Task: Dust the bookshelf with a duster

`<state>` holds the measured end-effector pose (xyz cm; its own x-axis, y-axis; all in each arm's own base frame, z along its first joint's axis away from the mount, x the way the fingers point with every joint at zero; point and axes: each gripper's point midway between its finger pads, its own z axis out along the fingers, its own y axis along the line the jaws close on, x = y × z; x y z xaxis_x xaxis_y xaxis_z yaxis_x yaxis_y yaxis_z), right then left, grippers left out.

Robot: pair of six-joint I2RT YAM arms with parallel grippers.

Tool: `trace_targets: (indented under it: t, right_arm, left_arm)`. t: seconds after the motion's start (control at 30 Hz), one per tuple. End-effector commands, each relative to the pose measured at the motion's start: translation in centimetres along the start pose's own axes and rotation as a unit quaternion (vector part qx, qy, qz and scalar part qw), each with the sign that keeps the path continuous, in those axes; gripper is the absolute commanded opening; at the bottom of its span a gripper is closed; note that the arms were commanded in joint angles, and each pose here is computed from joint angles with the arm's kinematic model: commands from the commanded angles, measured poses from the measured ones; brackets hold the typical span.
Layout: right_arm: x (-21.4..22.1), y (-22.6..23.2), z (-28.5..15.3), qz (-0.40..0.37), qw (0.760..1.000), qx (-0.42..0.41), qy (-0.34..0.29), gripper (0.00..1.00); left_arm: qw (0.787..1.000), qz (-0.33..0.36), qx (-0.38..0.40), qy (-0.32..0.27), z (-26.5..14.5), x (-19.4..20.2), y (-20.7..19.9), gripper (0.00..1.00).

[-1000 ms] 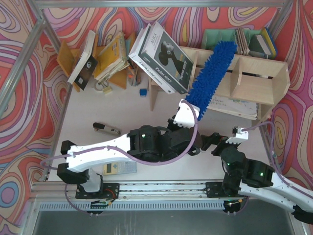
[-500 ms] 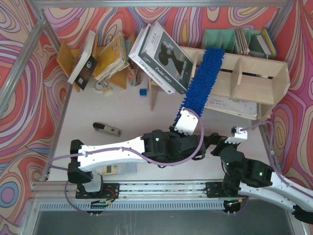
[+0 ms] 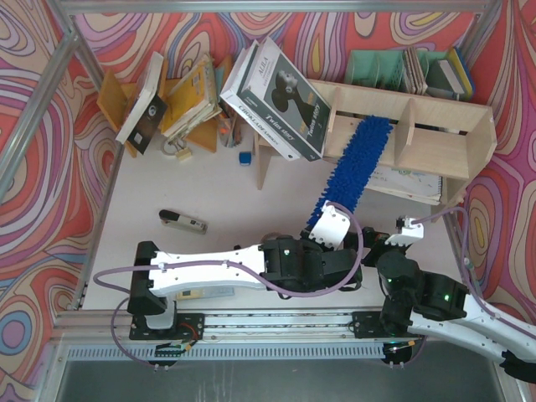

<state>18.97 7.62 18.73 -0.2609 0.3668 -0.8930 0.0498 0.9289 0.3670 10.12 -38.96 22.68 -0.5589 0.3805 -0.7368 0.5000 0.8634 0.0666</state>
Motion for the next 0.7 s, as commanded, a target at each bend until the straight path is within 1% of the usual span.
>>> trace_targets:
  t: [0.0, 0.2, 0.33, 0.53, 0.67]
  right_arm:
    - [-0.2, 0.0, 0.1, 0.001, 1.0, 0.002, -0.005, 0.99]
    - [-0.2, -0.5, -0.1, 0.01, 1.0, 0.007, -0.005, 0.99]
    - [0.0, -0.5, -0.1, 0.02, 1.0, 0.013, -0.002, 0.98]
    - [3.0, -0.9, 1.1, 0.031, 0.998, 0.046, 0.022, 0.99]
    - [4.2, -1.1, 1.9, 0.033, 0.999, 0.035, 0.003, 0.99]
  left_arm:
    - [0.999, -0.003, 0.005, -0.038, -1.4, -1.9, 1.0, 0.0]
    - [0.995, 0.028, 0.016, -0.092, -3.8, -4.7, 1.6, 0.0]
    - [0.993, 0.032, 0.015, -0.116, -5.1, -6.1, 2.6, 0.0]
    - [0.989, 0.037, 0.024, -0.141, -6.8, -7.9, 3.2, 0.0]
    - [0.988, 0.049, 0.034, -0.144, -7.9, -8.9, 2.9, 0.0]
